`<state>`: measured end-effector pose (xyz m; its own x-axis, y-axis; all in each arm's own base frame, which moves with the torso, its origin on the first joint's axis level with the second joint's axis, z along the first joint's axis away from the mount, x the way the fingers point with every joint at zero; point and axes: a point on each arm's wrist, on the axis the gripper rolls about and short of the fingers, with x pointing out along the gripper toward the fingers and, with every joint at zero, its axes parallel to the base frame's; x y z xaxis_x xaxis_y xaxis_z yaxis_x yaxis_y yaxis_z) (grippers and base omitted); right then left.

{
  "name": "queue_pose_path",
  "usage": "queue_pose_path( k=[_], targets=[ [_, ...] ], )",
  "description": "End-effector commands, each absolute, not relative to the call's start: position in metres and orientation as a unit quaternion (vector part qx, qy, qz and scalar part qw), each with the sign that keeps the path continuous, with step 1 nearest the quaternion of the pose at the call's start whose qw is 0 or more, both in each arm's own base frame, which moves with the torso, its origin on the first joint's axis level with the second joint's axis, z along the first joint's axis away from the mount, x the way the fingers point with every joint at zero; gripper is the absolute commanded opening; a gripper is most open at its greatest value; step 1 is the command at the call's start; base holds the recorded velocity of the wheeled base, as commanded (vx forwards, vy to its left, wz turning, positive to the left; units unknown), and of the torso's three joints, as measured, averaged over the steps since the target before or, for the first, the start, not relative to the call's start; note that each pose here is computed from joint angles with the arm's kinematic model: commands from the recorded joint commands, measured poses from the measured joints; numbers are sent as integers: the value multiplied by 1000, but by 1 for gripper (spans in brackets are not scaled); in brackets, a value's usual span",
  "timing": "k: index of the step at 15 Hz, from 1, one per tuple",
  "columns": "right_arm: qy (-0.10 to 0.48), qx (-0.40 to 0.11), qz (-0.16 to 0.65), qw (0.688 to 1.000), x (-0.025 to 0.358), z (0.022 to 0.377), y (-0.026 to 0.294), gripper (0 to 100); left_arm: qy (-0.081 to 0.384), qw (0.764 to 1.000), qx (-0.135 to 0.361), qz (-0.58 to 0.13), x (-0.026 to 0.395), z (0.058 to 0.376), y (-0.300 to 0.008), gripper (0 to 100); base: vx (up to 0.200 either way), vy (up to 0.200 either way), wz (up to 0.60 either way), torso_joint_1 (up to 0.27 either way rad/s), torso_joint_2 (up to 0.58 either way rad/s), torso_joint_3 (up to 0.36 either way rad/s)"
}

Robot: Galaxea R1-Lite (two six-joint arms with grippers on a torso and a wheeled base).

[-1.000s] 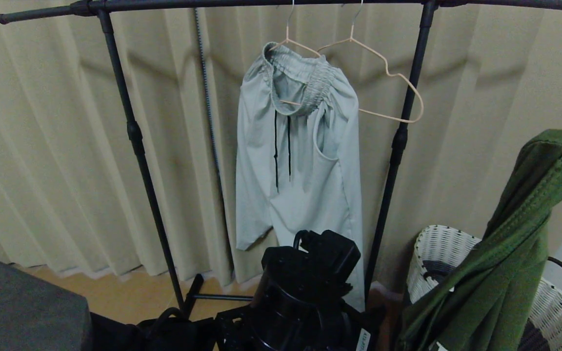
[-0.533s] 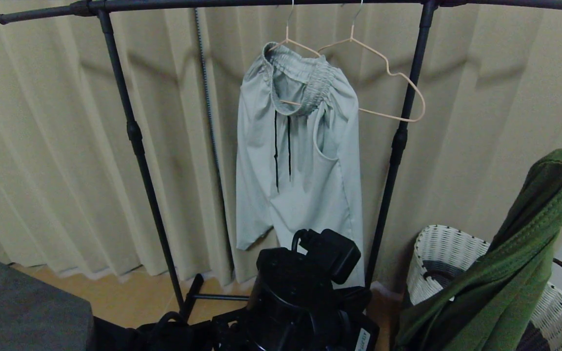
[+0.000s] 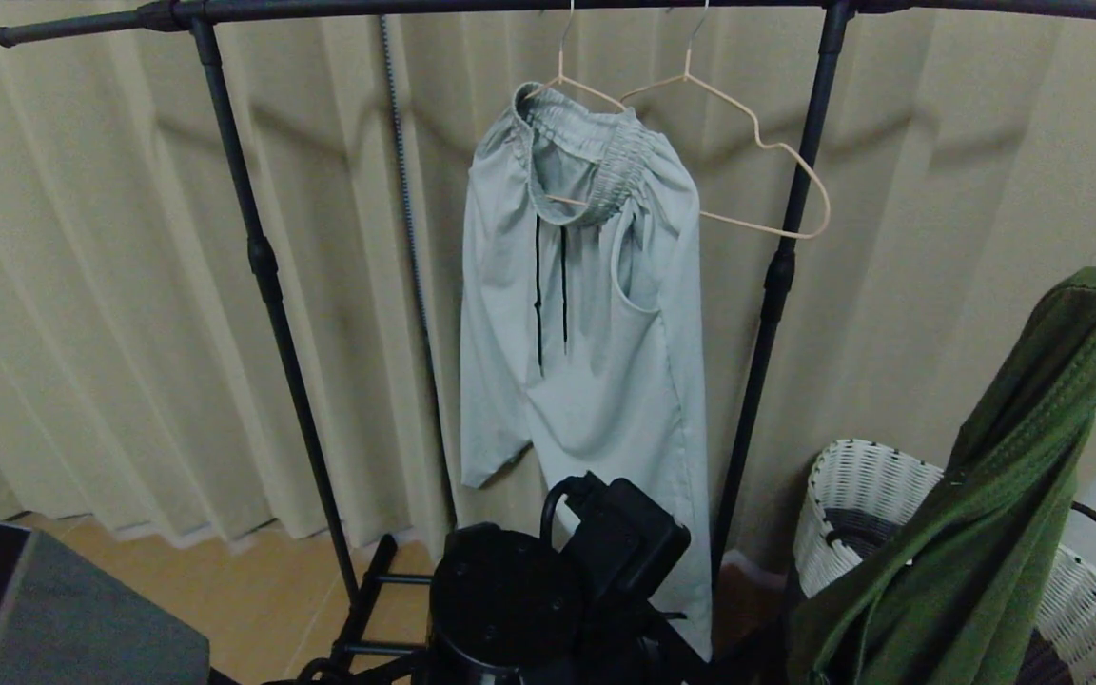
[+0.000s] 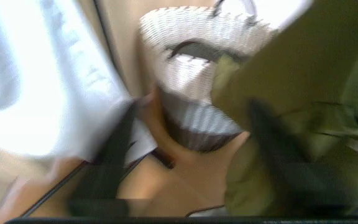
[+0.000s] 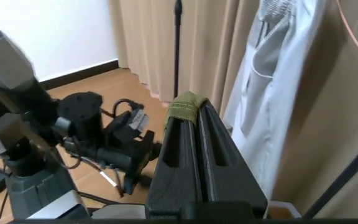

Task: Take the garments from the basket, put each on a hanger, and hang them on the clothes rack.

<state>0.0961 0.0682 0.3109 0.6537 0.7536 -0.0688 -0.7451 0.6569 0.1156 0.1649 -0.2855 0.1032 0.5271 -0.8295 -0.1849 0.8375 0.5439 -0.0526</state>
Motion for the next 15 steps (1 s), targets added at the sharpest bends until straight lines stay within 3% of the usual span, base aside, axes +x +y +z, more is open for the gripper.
queue_pose_path(
  k=[1,5,11,12,15],
  targets=[
    [62,38,413,908,95,312,67,0,97,868,21,-486,164,86,-286,100,0,0,0,0,0,0],
    [93,14,456,885,98,310,72,0,78,868,23,-490,158,67,-277,100,0,0,0,0,0,0],
    [106,8,458,883,94,305,69,0,42,848,1,-529,158,90,-283,100,0,0,0,0,0,0],
    [120,-13,456,882,88,302,65,0,32,847,-4,-531,158,98,-283,100,0,0,0,0,0,0],
    [132,-25,443,886,78,298,56,0,46,842,3,-537,159,106,-285,100,0,0,0,0,0,0]
  ],
)
